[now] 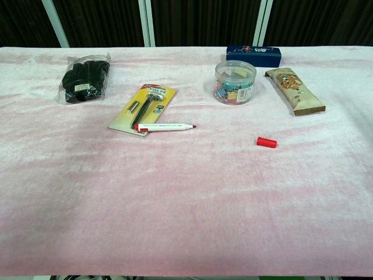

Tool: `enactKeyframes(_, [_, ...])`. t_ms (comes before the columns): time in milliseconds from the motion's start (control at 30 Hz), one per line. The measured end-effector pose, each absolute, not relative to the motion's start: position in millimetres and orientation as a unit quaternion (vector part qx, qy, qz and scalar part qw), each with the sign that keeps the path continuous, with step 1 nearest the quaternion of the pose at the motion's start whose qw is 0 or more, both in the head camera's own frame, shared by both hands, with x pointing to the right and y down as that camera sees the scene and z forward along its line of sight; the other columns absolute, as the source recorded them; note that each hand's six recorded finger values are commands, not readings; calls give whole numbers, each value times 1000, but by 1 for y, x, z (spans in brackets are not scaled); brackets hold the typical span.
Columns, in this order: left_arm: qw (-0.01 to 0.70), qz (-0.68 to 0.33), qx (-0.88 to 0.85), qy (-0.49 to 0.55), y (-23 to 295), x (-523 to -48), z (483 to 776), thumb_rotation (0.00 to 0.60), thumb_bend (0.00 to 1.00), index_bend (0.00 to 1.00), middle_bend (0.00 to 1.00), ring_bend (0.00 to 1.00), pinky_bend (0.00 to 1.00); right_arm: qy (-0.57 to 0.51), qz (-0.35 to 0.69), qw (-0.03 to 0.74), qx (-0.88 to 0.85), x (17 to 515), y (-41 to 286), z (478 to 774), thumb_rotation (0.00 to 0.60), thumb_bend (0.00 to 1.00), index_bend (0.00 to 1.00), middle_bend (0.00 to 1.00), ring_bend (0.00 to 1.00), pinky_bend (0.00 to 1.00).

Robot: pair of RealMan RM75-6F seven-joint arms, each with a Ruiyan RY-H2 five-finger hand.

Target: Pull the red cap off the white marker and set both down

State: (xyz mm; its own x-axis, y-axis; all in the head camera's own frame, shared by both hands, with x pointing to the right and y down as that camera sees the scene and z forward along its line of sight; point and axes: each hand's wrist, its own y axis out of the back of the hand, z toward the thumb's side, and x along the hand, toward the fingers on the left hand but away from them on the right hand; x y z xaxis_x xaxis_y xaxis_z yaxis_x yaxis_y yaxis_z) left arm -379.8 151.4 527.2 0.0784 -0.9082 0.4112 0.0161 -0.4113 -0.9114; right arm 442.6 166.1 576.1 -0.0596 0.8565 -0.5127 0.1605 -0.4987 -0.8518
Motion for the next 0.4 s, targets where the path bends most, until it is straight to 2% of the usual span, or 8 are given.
enactKeyframes(267, [378, -595, -606, 369, 203, -436, 524, 600, 154, 161, 148, 0, 0, -399, 584, 316, -632, 411, 210, 571, 600, 49, 0, 0, 35, 160])
enactKeyframes(400, [365, -595, -608, 377, 219, -454, 529, 600, 154, 161, 147, 0, 0, -396, 577, 325, -636, 395, 230, 574, 600, 49, 0, 0, 35, 160])
